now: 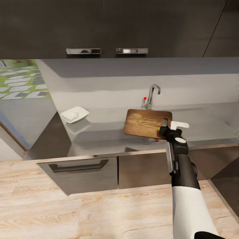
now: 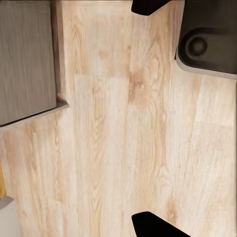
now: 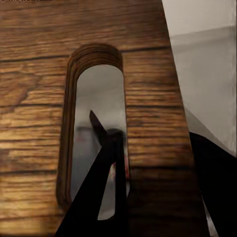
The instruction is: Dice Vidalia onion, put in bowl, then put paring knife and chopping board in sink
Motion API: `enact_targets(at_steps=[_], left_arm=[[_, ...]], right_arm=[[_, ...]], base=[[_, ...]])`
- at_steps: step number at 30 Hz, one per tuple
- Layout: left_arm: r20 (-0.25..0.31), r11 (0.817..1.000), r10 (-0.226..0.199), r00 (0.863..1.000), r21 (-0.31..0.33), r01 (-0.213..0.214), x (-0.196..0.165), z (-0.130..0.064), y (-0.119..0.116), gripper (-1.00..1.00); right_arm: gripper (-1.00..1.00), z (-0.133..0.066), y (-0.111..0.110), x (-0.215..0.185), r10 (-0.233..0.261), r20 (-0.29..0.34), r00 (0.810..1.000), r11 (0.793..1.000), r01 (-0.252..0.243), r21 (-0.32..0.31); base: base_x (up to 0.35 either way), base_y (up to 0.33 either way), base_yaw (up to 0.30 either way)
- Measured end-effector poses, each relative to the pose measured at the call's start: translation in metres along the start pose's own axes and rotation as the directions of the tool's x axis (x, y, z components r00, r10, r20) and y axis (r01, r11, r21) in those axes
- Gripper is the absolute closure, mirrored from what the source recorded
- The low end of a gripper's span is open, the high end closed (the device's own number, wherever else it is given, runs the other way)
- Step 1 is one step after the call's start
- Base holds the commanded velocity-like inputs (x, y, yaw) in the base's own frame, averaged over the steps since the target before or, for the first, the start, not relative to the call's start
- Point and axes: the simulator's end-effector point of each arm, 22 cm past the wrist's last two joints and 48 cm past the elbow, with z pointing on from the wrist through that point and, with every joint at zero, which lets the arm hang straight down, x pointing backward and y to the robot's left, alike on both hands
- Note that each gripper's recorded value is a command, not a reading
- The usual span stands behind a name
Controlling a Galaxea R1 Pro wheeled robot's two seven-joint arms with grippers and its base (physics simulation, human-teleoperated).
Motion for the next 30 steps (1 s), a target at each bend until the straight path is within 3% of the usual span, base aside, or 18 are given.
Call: enact_targets(at_steps=[5, 13, 22, 30], left_arm=[[0.0, 1.0, 0.0, 1.0, 0.0, 0.0, 0.0, -0.0001, 0.0, -1.0], [0.001, 1.0, 0.0, 1.0, 0.001, 0.0, -0.0001, -0.0001, -0.0002, -1.0], [0.0, 1.0, 0.0, 1.0, 0.0, 0.0, 0.0, -0.0002, -0.0001, -1.0], [0.0, 1.0, 0.0, 1.0, 0.0, 0.0, 0.0, 0.0, 0.0001, -1.0]], right_arm=[[1.0, -0.0003, -0.0066, 0.0001, 0.04, 0.001, 0.999, 0.999, -0.04, 0.031], [1.0, -0.0002, -0.0065, 0.0015, 0.046, -0.003, 0.999, 0.998, -0.046, 0.033], [1.0, 0.0009, -0.0055, 0.0054, 0.044, -0.012, 0.999, 0.999, -0.044, 0.032], [1.0, 0.0016, -0.0049, 0.0067, 0.045, -0.014, 0.999, 0.999, -0.045, 0.031]], base=[[0.117, -0.286, 0.0], [0.208, -0.239, 0.019], [0.21, -0.226, 0.264], [0.033, -0.038, 0.235]])
